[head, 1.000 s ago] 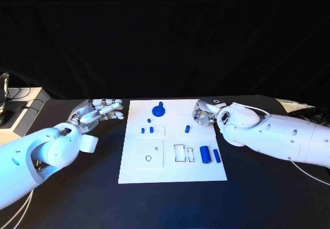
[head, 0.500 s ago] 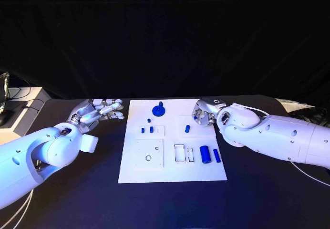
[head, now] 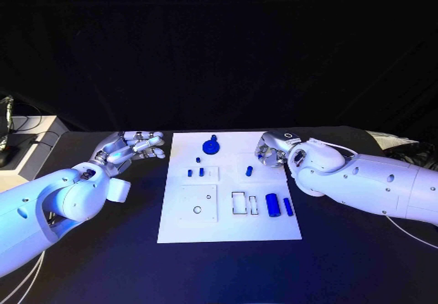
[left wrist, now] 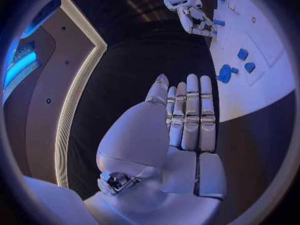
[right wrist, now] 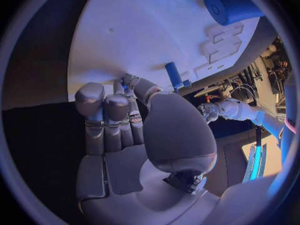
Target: Assemble the parts on the task board
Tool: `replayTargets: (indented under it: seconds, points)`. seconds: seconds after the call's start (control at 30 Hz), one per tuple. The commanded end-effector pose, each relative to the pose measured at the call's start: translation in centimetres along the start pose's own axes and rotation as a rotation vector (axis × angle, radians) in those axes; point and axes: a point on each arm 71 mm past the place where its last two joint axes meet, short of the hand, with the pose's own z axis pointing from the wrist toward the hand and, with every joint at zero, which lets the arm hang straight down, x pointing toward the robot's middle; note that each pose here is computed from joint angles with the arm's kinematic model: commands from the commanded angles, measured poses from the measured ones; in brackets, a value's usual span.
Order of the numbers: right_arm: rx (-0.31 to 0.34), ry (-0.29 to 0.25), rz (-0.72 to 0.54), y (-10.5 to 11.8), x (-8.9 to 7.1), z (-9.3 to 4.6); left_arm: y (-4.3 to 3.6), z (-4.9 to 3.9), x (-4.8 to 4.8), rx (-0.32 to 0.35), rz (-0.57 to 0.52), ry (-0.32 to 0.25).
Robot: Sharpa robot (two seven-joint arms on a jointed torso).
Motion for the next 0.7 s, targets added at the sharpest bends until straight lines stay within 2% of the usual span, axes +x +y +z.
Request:
replayTargets:
  seconds: [0.03,0.43,0.7]
  points:
    - [0.005,-0.009,0.035,0.1,0.1,-0.2,-0.04,0.06,0.19,0.01,-0.003,0.02]
    - [0.047,-0.032,0.192,-0.5,-1.3,-1.0,0.1,0.13,-0.11,0.007,0.0,0.007]
    - [0.04,-0.049,0.266,-0.6,-2.2,-1.8,0.16,0.16,-0.17,0.006,0.002,0.001]
